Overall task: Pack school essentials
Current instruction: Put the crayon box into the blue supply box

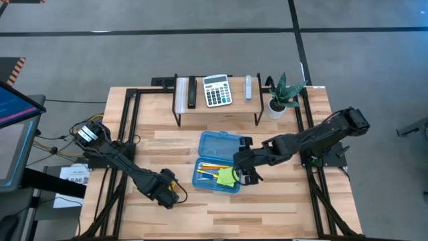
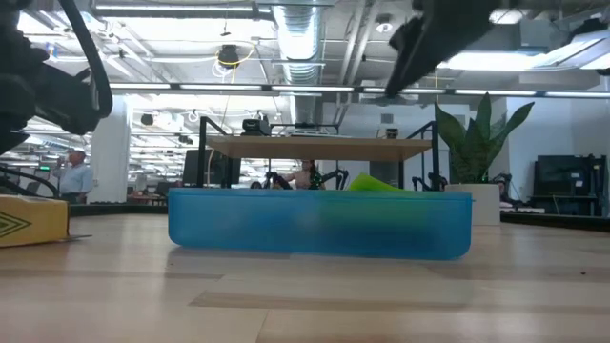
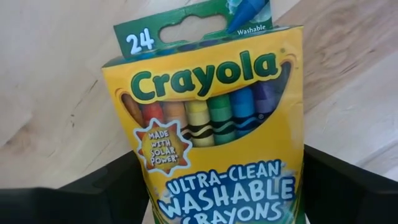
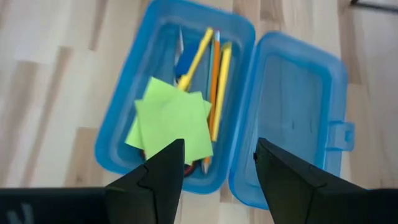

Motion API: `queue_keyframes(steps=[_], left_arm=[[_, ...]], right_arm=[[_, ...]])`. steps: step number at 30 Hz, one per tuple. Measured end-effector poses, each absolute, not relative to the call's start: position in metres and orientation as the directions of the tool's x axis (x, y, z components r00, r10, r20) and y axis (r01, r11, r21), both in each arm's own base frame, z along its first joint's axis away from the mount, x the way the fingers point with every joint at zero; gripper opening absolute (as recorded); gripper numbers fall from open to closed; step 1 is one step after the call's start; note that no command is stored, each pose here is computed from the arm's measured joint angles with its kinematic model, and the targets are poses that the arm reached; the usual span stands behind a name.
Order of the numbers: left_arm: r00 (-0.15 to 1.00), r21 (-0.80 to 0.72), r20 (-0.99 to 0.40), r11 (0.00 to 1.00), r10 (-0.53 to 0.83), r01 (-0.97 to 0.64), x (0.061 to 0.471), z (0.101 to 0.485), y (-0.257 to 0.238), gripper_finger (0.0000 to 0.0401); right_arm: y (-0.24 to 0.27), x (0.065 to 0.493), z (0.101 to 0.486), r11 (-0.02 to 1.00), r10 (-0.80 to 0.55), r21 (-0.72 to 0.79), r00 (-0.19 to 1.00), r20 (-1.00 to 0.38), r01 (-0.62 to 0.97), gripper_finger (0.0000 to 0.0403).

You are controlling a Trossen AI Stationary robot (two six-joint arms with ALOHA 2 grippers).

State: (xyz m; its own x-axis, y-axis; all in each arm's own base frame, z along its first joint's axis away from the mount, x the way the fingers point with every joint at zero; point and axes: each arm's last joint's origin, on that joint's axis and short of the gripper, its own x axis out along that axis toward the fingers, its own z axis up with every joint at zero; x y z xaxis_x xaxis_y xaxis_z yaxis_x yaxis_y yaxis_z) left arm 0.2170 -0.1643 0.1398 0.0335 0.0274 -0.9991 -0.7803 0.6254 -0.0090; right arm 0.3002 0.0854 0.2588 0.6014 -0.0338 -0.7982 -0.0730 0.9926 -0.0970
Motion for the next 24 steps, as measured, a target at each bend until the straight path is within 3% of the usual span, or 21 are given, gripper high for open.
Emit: queue_keyframes(steps=[6,14,24], left_arm=[[0.051,-0.026,-0.998,0.652,0.02,-0.758,0.218,0.149,-0.164,0.0302],[0.183,-0.109,-0.983,0.692,0.034,-0.714,0.223,0.188,-0.164,0.0292],[0.402,-0.111,-0.913,0.911,0.064,-0.397,0.281,0.244,-0.148,0.0282]], right_arm=[[0.088,0.281,0.282,0.993,0.0,-0.081,0.67,-0.742,-0.09,0.0214],[0.084,0.255,0.314,0.994,-0.012,-0.09,0.758,-0.653,-0.062,0.0214],[0.073,0.232,0.34,0.995,0.004,-0.08,0.821,-0.571,-0.061,0.0214]])
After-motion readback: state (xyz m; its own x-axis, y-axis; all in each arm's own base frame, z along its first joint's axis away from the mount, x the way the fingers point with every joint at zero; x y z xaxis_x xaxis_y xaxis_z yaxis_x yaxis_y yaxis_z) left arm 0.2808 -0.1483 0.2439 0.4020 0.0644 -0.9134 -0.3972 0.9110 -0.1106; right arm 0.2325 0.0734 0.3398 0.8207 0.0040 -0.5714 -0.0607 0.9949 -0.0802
